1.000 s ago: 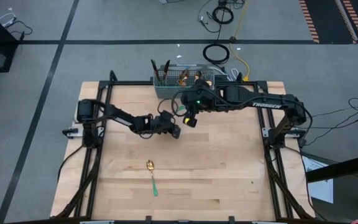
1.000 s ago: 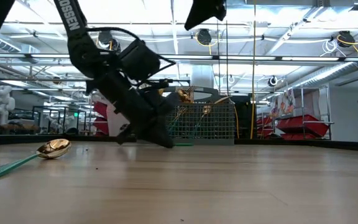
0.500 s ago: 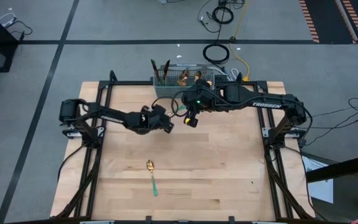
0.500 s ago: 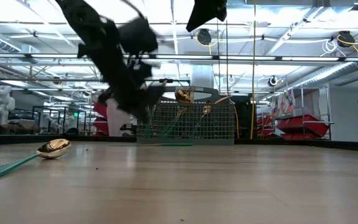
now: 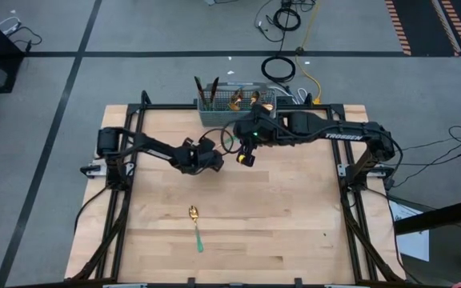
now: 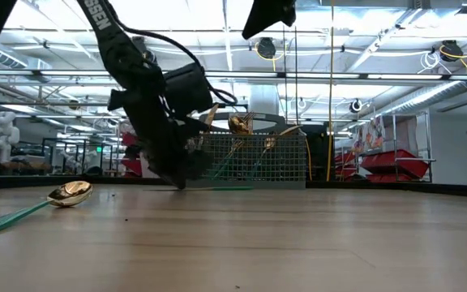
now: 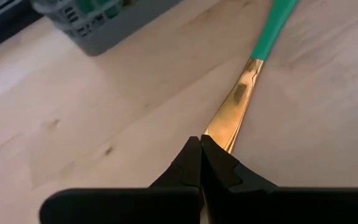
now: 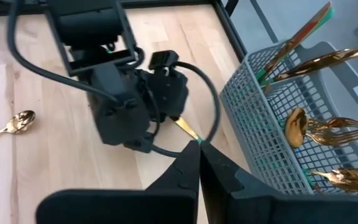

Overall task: Sort silverware
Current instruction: Put the green knife into the gray silverware organizer

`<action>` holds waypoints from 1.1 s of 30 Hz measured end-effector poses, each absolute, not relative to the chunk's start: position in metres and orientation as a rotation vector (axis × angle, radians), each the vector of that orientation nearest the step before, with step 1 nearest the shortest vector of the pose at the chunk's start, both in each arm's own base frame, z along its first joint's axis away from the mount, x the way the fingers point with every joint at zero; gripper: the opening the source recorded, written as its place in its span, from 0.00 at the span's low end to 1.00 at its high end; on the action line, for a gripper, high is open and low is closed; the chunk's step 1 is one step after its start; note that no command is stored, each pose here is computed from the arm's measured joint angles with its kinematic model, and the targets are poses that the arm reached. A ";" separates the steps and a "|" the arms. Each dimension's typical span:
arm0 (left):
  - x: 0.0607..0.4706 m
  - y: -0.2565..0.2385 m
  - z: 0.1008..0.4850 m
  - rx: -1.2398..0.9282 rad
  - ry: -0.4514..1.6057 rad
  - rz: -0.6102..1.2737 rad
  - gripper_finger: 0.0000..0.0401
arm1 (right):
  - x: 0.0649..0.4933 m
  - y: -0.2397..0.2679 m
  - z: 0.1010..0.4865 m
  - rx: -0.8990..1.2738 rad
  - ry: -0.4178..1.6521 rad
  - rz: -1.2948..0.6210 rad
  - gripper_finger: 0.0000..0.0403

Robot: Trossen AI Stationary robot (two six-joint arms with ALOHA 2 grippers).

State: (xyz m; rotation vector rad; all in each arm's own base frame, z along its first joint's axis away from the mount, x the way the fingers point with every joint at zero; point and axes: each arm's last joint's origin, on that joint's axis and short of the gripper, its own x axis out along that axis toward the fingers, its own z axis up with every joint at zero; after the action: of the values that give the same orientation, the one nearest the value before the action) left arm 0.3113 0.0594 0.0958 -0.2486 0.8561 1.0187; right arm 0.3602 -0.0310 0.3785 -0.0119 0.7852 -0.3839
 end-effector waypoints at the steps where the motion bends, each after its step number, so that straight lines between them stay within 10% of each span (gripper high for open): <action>1: 0.313 0.060 0.095 -0.257 0.847 1.012 0.00 | 0.360 -0.030 0.378 -0.013 0.785 -0.380 0.00; 33: 0.358 -0.058 0.132 -0.511 0.612 0.363 0.00 | 0.333 -0.028 0.360 -0.044 1.132 -0.388 0.00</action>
State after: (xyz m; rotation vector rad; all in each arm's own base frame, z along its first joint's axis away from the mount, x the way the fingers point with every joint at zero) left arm 0.3583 -0.0579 0.1322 -0.5105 0.6124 0.3635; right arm 0.3327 -0.0276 0.3598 -0.0437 1.1323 -0.3876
